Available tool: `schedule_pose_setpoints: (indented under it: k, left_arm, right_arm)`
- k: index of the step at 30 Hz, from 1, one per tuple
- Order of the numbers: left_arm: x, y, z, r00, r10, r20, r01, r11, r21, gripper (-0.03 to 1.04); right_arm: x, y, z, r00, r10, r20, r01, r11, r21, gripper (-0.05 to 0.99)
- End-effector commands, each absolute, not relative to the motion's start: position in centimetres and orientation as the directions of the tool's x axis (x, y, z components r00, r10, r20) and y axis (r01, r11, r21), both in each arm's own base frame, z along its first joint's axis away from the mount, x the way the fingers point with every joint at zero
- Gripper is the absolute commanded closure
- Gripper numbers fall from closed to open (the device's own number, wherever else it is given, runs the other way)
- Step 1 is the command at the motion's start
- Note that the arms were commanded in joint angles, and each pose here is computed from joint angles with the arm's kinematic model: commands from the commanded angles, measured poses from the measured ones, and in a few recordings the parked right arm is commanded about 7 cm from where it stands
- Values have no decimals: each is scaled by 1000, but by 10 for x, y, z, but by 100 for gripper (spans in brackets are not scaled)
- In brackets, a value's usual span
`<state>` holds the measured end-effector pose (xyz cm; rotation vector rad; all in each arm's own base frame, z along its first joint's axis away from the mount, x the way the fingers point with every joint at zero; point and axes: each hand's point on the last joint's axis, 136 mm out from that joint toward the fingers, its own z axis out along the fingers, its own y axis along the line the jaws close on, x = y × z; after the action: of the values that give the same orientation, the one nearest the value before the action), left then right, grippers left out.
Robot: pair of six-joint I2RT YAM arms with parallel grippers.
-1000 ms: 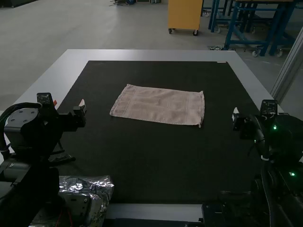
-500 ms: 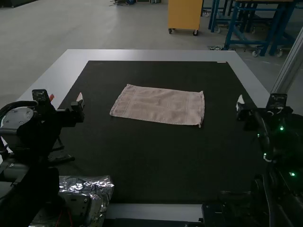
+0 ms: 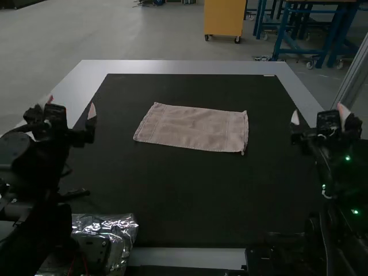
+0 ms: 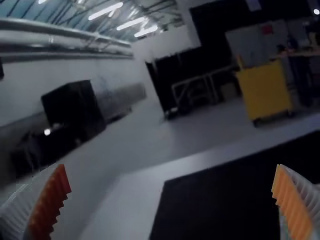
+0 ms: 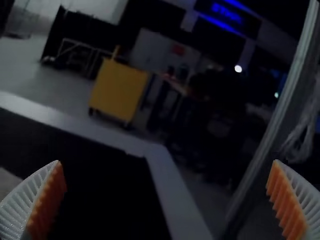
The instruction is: Fold the towel.
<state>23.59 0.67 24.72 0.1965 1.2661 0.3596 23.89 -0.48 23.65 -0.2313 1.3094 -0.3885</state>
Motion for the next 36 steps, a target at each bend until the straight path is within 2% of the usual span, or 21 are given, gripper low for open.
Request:
schedule_pose_setpoints:
  k: [1, 7, 9, 13, 18, 19, 21, 24, 26, 28, 30, 33, 36]
  left_arm:
    - [232, 1, 258, 296, 445, -845, -164, 895, 414, 5]
    - [213, 1, 322, 395, 435, -809, -208, 900, 383, 5]
    - [218, 2, 334, 374, 418, -828, -198, 908, 369, 5]
    - [256, 3, 332, 215, 360, -908, -117, 932, 342, 5]
    - [323, 5, 288, -103, 224, -969, -33, 973, 228, 5]
    - [333, 5, 276, -162, 224, -961, -19, 973, 230, 5]
    - [351, 3, 248, -272, 217, -938, 9, 975, 222, 5]
    - [370, -3, 197, -430, 155, -889, 50, 988, 148, 5]
    - [379, -6, 168, -509, 133, -851, 64, 991, 117, 5]
    - [387, -9, 153, -546, 129, -828, 77, 992, 104, 5]
    - [395, -10, 146, -561, 130, -817, 81, 991, 102, 5]
    - [405, -10, 139, -580, 124, -805, 79, 992, 97, 5]
    - [413, -10, 129, -610, 104, -785, 67, 995, 80, 5]
  right_arm:
    - [234, -7, 250, 248, -446, -860, 188, 893, -409, 2]
    - [228, -11, 311, 307, -306, -901, 173, 949, -264, 2]
    - [236, -11, 330, 298, -241, -924, 149, 968, -204, 2]
    - [270, -2, 334, 156, -75, -985, 41, 997, -70, 2]
    - [313, 9, 281, -167, 19, -986, -25, 999, 24, 2]
    - [319, 15, 262, -245, 42, -969, -48, 997, 56, 2]
    - [325, 21, 222, -400, 39, -916, -63, 996, 70, 2]
    - [323, 32, 168, -589, 37, -807, -91, 990, 111, 2]
    - [321, 35, 143, -655, 31, -755, -95, 988, 123, 2]
    - [321, 36, 125, -693, 27, -720, -92, 988, 125, 2]
    - [321, 44, 116, -713, 14, -701, -132, 979, 154, 2]
    - [327, 47, 118, -700, 11, -714, -144, 977, 156, 2]
    - [336, 40, 127, -668, 10, -744, -120, 985, 121, 2]
